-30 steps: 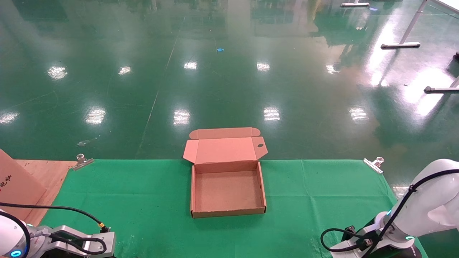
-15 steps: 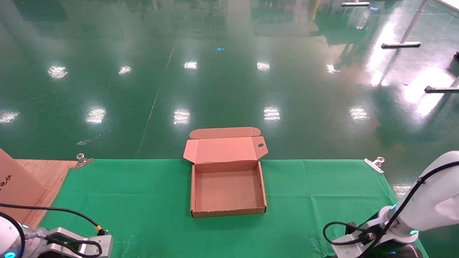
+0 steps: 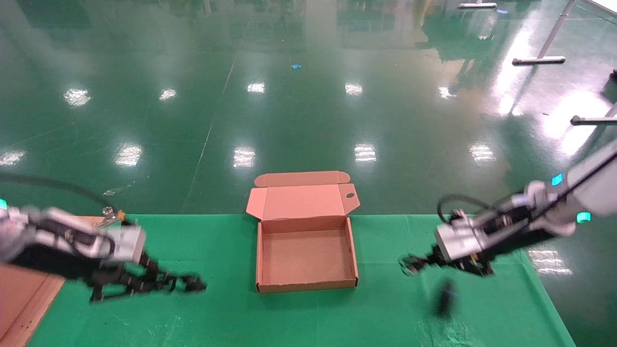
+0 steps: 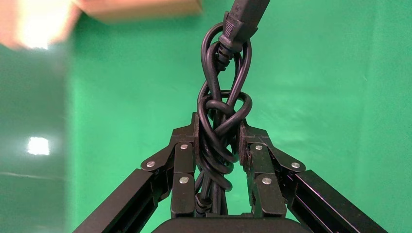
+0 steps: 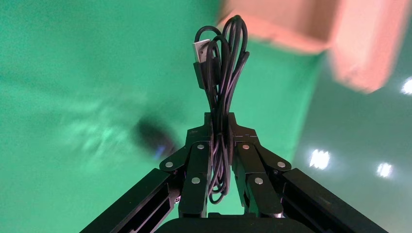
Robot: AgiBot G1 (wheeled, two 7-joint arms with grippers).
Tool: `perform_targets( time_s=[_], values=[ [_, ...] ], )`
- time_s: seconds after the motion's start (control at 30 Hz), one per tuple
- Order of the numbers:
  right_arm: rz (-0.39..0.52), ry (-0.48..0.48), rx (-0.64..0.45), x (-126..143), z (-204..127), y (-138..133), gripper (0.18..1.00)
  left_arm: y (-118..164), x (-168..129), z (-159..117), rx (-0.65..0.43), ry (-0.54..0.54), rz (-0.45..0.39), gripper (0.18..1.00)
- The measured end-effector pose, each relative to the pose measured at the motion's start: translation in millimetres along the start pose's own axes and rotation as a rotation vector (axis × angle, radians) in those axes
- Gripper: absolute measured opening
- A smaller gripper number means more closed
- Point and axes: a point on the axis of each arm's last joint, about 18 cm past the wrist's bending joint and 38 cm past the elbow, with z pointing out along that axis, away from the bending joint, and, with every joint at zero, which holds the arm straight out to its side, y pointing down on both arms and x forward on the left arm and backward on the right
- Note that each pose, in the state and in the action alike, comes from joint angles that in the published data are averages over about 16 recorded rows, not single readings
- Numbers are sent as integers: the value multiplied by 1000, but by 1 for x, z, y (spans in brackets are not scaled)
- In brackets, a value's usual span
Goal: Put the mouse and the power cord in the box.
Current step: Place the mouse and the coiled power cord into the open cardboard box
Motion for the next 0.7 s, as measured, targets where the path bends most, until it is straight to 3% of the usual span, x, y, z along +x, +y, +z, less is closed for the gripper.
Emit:
perform_targets(
  time_s=[0.2, 0.4, 0.57, 0.7],
  values=[
    [-57, 100, 65, 52, -38, -52, 229, -60, -39, -46, 39, -94, 121, 332],
    [-103, 162, 84, 83, -59, -97, 229, -111, -56, -81, 58, -175, 222, 331],
    [-117, 185, 88, 93, -68, -117, 228, -134, -53, -92, 63, -206, 279, 331],
    [-112, 191, 92, 93, -74, -122, 228, -143, -48, -85, 57, -222, 323, 331]
  ],
)
